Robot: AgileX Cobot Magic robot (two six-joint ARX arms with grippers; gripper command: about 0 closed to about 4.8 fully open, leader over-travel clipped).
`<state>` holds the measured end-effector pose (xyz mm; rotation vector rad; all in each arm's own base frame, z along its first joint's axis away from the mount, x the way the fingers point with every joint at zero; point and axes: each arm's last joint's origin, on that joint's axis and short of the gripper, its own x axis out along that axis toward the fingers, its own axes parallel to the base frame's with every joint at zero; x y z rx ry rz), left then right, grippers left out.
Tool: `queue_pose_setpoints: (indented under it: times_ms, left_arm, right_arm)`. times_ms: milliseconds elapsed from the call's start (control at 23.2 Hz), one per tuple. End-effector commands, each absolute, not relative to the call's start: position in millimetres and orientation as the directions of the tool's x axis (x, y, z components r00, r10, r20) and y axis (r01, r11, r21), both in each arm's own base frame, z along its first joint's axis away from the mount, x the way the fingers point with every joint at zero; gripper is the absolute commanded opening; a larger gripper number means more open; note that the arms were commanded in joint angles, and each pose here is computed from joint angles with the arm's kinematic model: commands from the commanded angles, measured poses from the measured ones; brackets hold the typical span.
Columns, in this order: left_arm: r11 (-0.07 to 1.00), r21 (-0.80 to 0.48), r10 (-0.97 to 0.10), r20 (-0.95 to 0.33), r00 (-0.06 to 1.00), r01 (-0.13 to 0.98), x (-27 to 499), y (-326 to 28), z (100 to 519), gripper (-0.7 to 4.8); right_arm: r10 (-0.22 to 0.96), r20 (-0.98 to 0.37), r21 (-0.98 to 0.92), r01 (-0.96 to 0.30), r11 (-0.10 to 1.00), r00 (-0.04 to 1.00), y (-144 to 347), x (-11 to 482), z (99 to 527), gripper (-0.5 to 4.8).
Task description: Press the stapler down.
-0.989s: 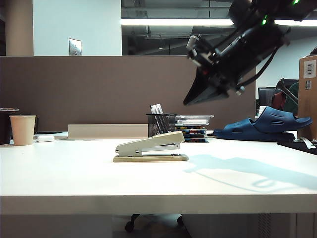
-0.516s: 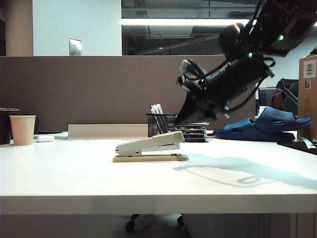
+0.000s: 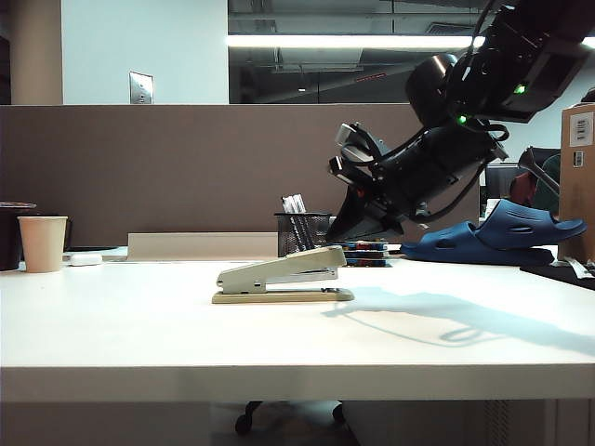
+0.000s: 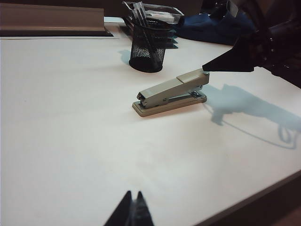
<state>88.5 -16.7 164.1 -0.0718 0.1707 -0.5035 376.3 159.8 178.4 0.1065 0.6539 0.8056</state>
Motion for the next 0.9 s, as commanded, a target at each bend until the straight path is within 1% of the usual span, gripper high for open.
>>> queue_pose_setpoints:
  times_ms: [43,602,903]
  left_arm:
    - [0.875,-0.102,-0.484,-0.136,0.864,0.474,88,-17,167,-0.05]
    - [0.875,-0.102,-0.484,-0.136,0.864,0.474,88,-17,167,-0.05]
    - [0.875,-0.102,-0.484,-0.136,0.864,0.474,88,-17,167,-0.05]
  right_arm:
    - [0.691,-0.486,0.312,-0.632,0.709,0.536,160,379,181,-0.09]
    - [0.677,-0.524,0.337,-0.604,0.722,0.517,161,381,165,-0.09]
    - [0.637,-0.579,0.336,-0.563,0.755,0.509,159,380,156,-0.09]
